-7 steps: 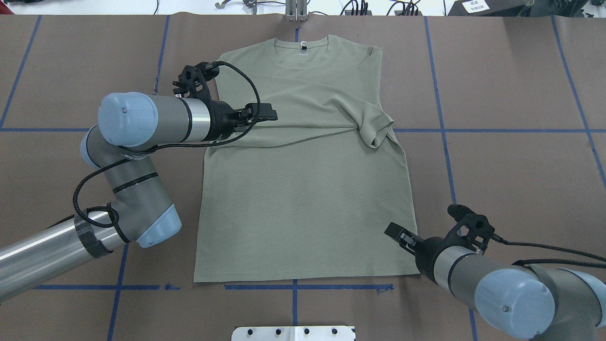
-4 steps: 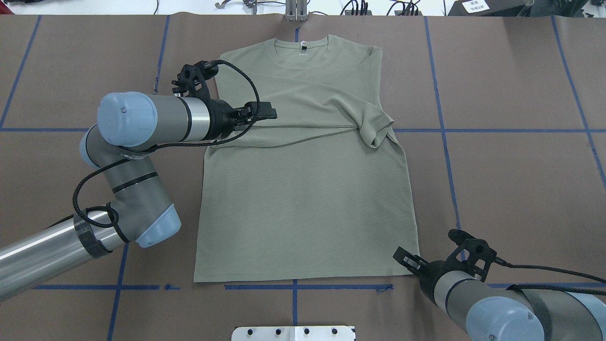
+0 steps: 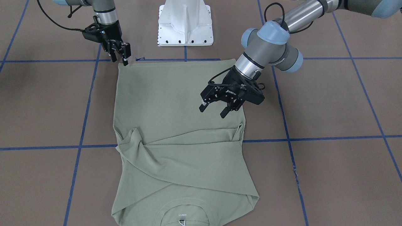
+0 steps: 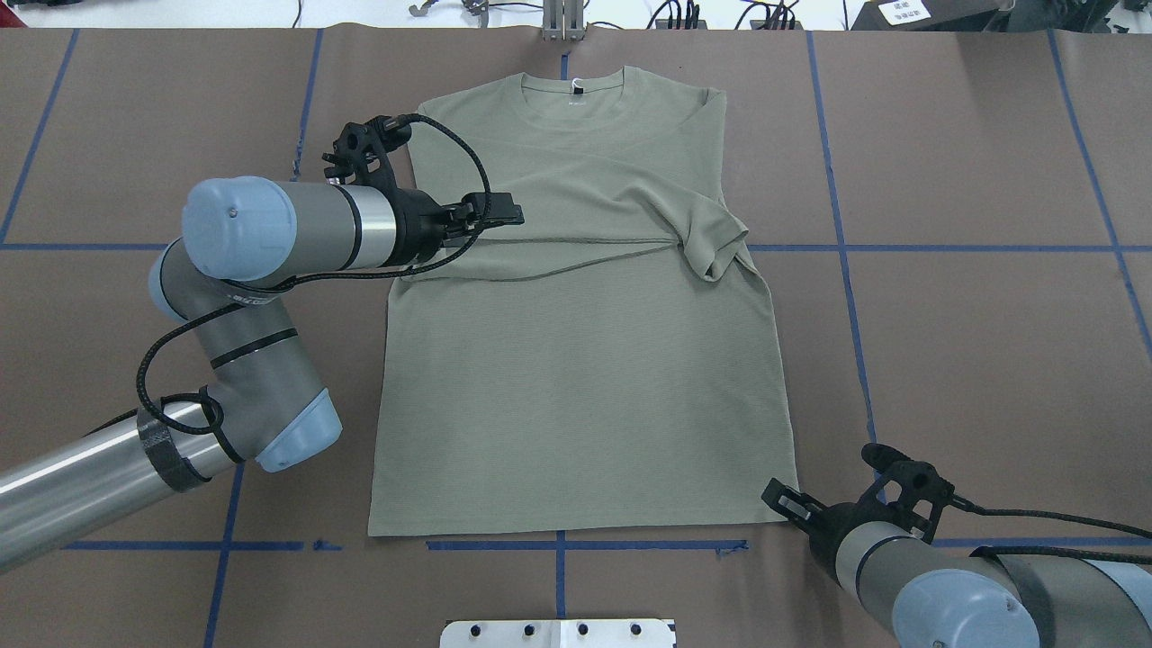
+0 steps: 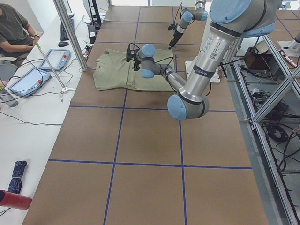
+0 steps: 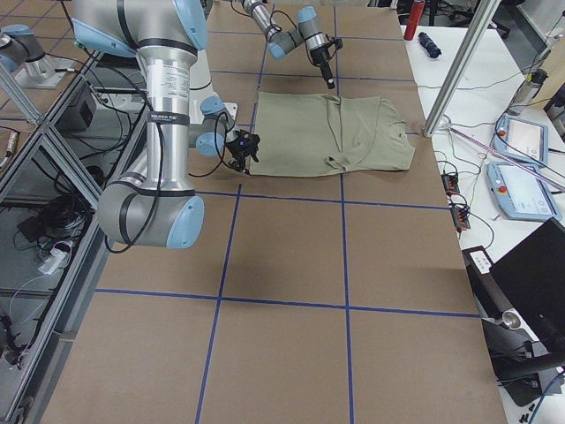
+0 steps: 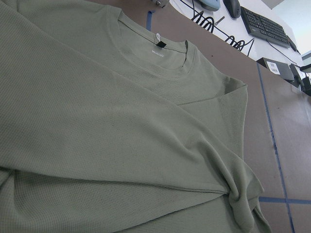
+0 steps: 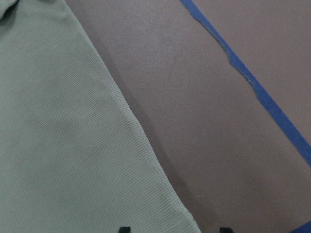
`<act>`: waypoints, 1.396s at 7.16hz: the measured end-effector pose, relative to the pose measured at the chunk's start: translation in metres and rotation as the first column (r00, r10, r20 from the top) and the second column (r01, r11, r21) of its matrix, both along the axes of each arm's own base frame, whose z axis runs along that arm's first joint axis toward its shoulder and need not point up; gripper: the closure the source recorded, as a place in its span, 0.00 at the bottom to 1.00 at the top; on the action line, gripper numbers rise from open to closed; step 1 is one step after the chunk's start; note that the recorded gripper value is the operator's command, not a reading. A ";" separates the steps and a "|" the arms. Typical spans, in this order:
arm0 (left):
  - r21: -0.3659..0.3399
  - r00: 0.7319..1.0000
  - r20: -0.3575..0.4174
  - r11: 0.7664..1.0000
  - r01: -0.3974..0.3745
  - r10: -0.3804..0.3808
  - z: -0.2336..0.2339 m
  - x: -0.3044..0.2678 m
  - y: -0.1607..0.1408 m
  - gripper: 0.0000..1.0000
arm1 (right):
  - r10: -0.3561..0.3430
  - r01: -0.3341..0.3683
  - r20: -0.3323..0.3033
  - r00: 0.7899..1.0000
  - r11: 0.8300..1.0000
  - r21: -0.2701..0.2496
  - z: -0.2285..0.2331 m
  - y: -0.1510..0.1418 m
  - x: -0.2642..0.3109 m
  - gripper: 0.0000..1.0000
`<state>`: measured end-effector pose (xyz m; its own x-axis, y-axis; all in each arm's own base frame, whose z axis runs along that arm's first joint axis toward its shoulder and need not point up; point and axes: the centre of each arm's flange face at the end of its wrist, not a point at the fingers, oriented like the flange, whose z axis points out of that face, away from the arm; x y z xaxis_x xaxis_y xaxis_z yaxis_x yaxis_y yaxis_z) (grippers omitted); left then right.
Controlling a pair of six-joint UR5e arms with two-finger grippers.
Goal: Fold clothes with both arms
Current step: 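Grasp a hem corner with the right gripper while the left gripper approaches the other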
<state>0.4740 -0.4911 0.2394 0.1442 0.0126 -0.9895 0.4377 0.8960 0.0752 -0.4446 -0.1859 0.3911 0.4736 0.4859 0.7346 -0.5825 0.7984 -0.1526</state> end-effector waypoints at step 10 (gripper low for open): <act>-0.009 1.000 0.015 1.000 0.003 -0.003 0.019 -0.008 0.008 0.02 | -0.015 0.015 -0.026 1.000 1.000 -0.004 0.013 0.005 -0.012 1.00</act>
